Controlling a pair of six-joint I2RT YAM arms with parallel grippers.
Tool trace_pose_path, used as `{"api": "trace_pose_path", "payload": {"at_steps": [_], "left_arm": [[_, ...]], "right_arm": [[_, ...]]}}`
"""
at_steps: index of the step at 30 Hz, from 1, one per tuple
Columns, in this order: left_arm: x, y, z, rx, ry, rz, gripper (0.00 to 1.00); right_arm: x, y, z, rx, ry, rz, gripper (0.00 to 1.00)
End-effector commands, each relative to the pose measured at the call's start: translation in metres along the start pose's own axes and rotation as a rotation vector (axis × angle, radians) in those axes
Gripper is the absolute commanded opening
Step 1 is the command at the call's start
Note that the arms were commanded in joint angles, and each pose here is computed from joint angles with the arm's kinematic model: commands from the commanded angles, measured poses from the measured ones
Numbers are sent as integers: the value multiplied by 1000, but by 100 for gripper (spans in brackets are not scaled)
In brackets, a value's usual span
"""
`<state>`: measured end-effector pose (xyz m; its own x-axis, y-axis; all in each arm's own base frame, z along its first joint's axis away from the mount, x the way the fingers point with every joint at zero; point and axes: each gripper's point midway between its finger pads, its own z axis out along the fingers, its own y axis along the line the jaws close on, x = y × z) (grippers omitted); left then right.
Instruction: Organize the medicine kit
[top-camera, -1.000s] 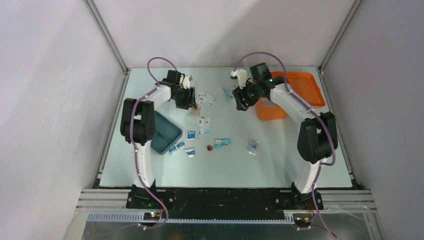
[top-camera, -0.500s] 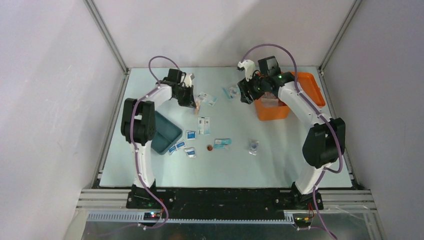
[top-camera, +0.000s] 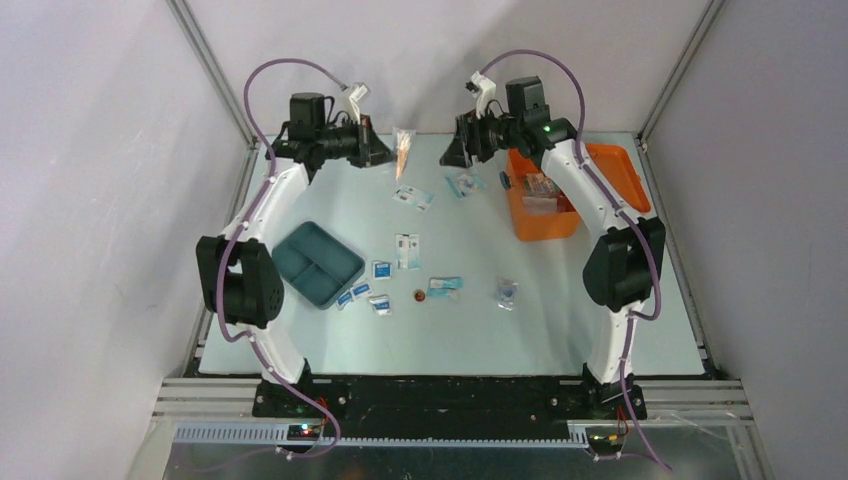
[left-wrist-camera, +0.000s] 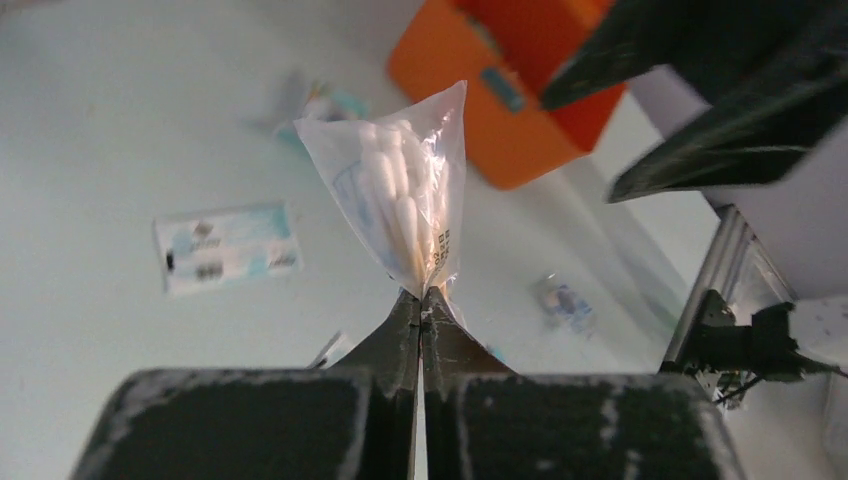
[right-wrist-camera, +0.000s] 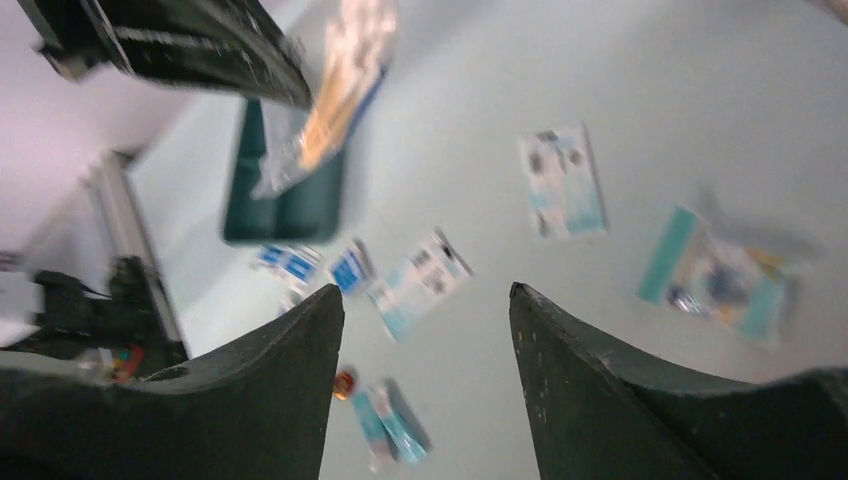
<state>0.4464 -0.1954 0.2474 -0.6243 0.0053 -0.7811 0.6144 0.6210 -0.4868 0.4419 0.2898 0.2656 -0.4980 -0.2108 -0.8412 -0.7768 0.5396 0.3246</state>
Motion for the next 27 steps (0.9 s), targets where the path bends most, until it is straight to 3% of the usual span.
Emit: {"api": "trace_pose_path", "payload": {"at_steps": [1,6,16,20,23,27], "left_arm": [[-49,-58,-15,203,-122,134,0],[-59,-78,-16,315,-133,116,2],[-52,-93,-9,371,-117,113,1],[-51,-94,-8,384,-119,107,1],[-51,-94,-8,379,-124,107,9],[-47,-90,-7,363,-124,102,20]], "right_arm": [[-60,38,2,-240,-164,82,66],[-69,52,19,-288,-184,53,72],[-89,71,23,-414,-248,41,70],[-89,71,23,-419,-246,52,53],[-87,69,21,-413,-246,54,37],[-85,66,14,-402,-242,57,25]]}}
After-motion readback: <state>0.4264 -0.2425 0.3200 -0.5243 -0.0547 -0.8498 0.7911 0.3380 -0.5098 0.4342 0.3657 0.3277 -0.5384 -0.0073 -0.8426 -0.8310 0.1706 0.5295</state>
